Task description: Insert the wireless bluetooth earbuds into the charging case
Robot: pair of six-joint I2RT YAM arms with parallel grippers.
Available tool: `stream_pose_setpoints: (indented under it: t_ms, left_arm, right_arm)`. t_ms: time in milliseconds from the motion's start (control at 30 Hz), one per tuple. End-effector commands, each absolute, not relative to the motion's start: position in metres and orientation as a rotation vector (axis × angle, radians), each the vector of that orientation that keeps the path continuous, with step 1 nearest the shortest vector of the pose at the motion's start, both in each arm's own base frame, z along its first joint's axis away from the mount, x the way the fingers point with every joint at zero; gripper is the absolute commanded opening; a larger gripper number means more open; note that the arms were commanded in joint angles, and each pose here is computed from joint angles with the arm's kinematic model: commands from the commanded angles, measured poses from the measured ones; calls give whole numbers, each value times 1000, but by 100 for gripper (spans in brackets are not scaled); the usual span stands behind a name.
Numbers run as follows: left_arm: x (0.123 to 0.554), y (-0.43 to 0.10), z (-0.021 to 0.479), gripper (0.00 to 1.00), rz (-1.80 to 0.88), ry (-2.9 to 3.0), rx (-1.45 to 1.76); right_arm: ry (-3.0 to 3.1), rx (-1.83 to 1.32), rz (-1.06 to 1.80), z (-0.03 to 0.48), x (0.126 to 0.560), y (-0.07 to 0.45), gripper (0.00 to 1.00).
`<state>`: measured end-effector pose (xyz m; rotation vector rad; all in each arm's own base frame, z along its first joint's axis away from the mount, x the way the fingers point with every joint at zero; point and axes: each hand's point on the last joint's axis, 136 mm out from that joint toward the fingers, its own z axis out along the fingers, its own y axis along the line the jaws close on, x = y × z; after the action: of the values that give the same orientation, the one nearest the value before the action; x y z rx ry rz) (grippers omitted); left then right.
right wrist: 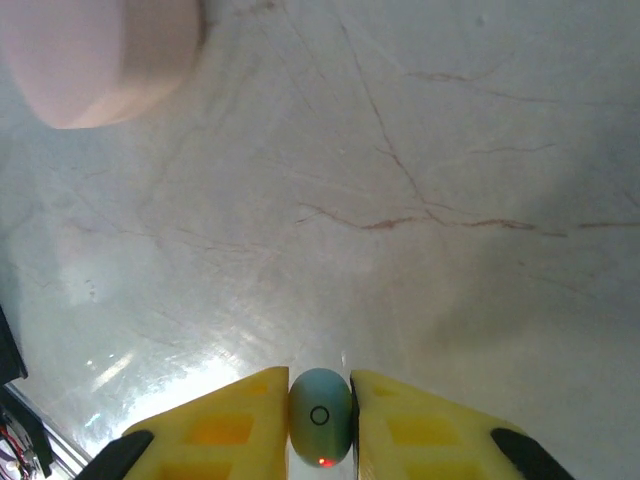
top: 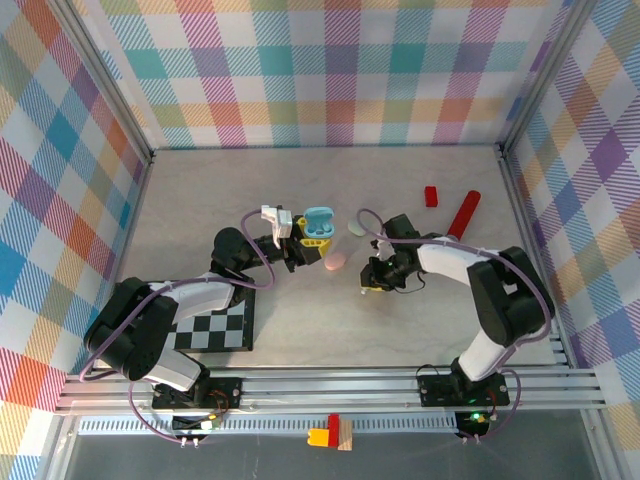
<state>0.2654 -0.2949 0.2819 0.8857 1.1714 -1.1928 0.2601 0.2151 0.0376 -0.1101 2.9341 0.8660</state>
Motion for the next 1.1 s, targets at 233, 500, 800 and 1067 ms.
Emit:
stream_pose_setpoints:
  t_ms: [233, 500, 800, 1067]
  left_arm:
    - [291, -285, 273, 41, -1046, 1163, 828]
    - [313, -283, 254, 41, -970, 1213, 788]
    - [321, -283, 247, 41, -919, 1218, 790]
    - [322, -278, 245, 40, -901, 1230, 770]
  right_arm:
    - [2671, -217, 737, 148, 276, 211, 21]
    - [2492, -372, 660, 239, 279, 233, 21]
    - [2370, -530, 664, 290, 298, 288, 21]
    - [2328, -622, 708, 303, 308, 333, 21]
